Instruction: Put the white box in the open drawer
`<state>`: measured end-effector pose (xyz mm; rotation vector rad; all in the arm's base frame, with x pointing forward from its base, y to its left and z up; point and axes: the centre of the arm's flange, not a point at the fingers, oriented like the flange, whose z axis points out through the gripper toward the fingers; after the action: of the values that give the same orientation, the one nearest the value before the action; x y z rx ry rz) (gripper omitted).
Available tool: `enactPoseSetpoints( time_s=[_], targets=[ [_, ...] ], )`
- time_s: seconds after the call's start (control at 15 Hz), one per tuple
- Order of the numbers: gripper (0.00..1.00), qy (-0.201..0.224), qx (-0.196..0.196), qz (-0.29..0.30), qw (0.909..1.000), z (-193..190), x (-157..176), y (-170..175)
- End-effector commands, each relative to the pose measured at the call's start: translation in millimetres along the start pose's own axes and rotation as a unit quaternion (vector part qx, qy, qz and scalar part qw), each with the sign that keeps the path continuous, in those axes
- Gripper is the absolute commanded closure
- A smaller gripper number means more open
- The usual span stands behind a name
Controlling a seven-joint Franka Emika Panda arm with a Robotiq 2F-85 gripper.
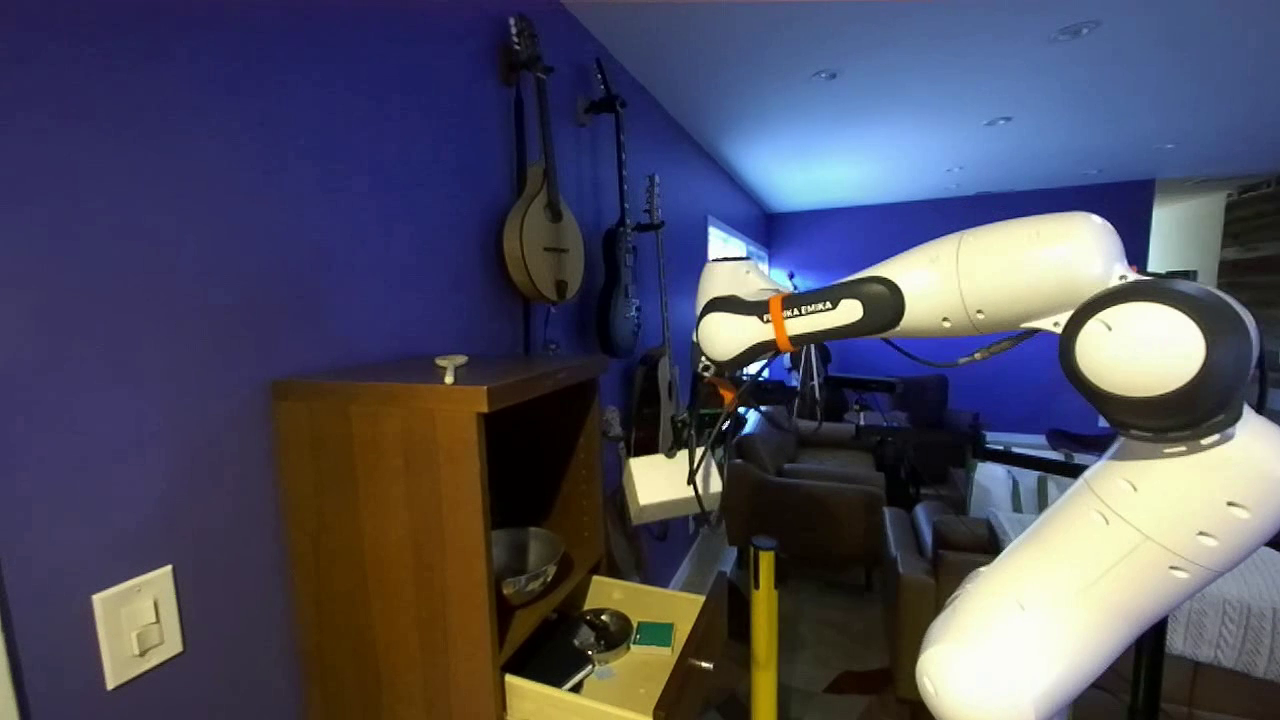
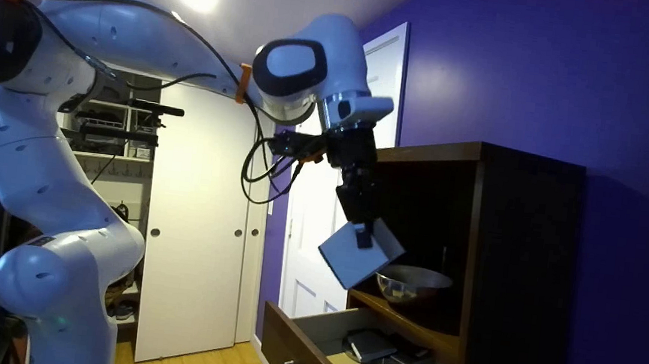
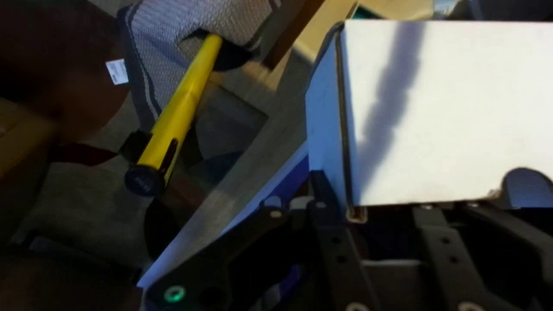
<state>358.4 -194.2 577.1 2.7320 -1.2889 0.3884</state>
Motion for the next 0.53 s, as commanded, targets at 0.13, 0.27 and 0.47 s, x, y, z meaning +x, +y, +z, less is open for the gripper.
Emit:
enactPoseSetpoints(
  time_s=[0.13, 0.27, 0.47],
  targets=[
    [0.96, -0.056, 0.001, -0.072, 0.9958, 78.1, -97.0, -80.4],
    [0.96, -0.060, 0.022, -0.061, 0.9961, 94.0, -105.2, -93.2],
    [0.96, -0.020, 0.061, -0.009, 0.9979, 95.6, -97.9, -104.2]
  ],
)
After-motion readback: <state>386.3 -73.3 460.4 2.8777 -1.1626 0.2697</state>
